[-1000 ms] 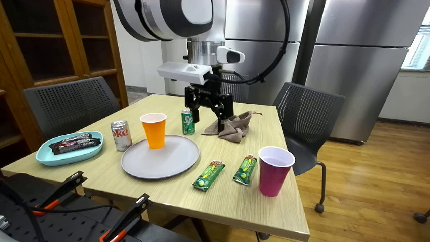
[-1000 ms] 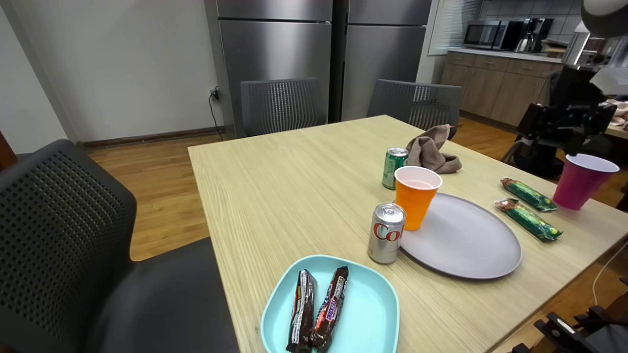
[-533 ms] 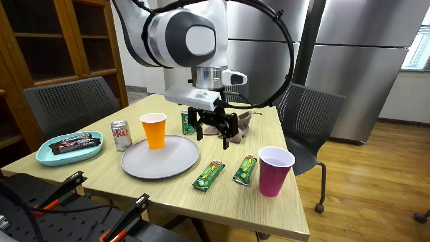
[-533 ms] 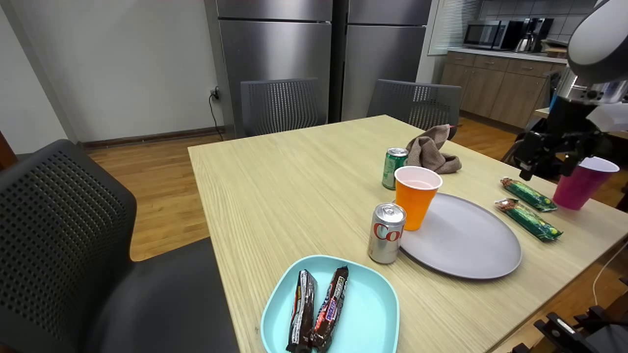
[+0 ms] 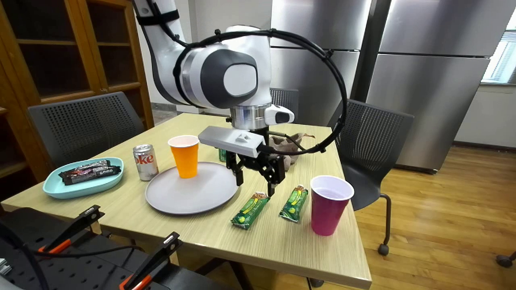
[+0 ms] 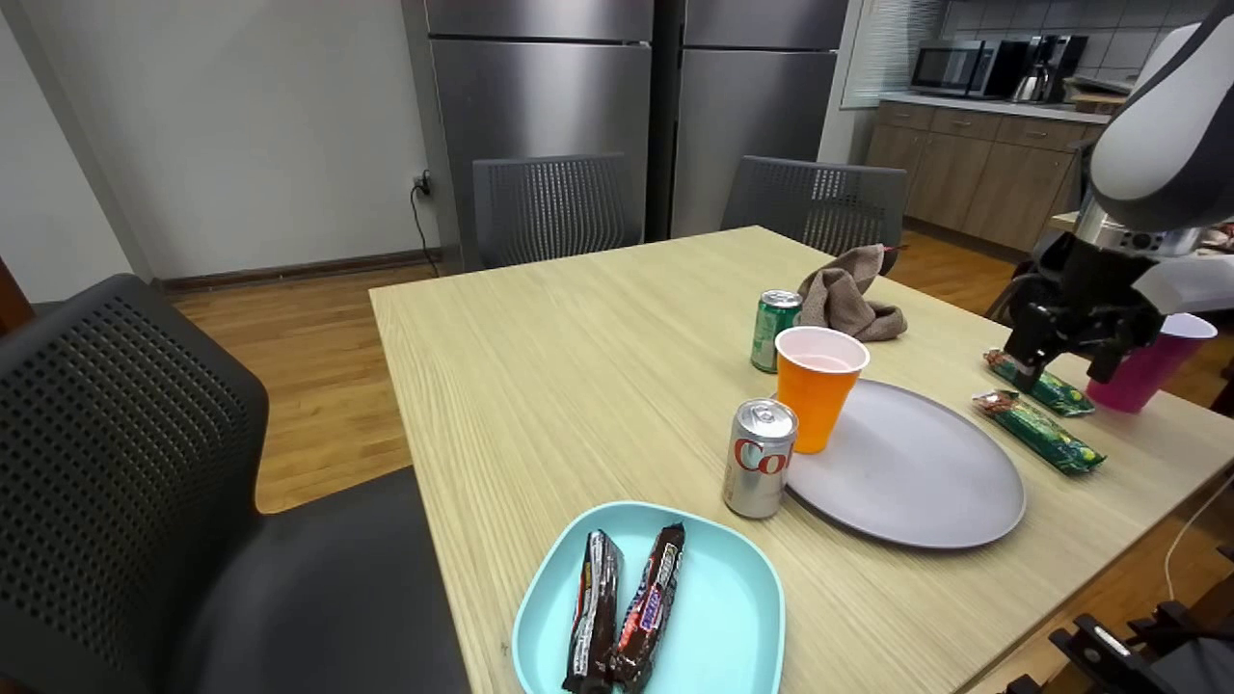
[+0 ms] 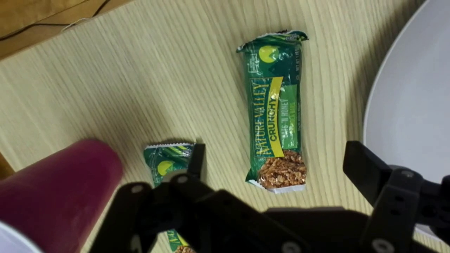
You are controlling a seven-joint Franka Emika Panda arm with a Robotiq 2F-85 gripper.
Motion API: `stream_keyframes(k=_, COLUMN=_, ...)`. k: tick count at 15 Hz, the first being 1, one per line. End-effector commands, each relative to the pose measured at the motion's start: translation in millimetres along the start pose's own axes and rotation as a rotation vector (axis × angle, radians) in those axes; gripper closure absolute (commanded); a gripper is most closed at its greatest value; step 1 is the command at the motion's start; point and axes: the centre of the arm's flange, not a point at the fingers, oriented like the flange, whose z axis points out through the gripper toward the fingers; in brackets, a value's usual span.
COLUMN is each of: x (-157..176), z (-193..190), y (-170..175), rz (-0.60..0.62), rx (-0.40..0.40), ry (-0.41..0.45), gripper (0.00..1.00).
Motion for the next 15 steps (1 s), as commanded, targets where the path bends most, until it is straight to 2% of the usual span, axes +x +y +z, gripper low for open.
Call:
stream_keyframes(k=1, x=3.4, z=20.4, y=7.0, rz=-0.024, rx=-0.03, ry=-0.002, gripper=0.0)
stream_keyframes(k=9, x=-1.8, z=44.8, y=13.4, rz=-0.031, rx=-0.054, ry=-0.04, gripper=0.0)
stream_keyframes(k=15, x=-1.6, z=45.8, y=6.0, rz=-0.04, rx=-0.035, ry=-0.042, gripper=0.0)
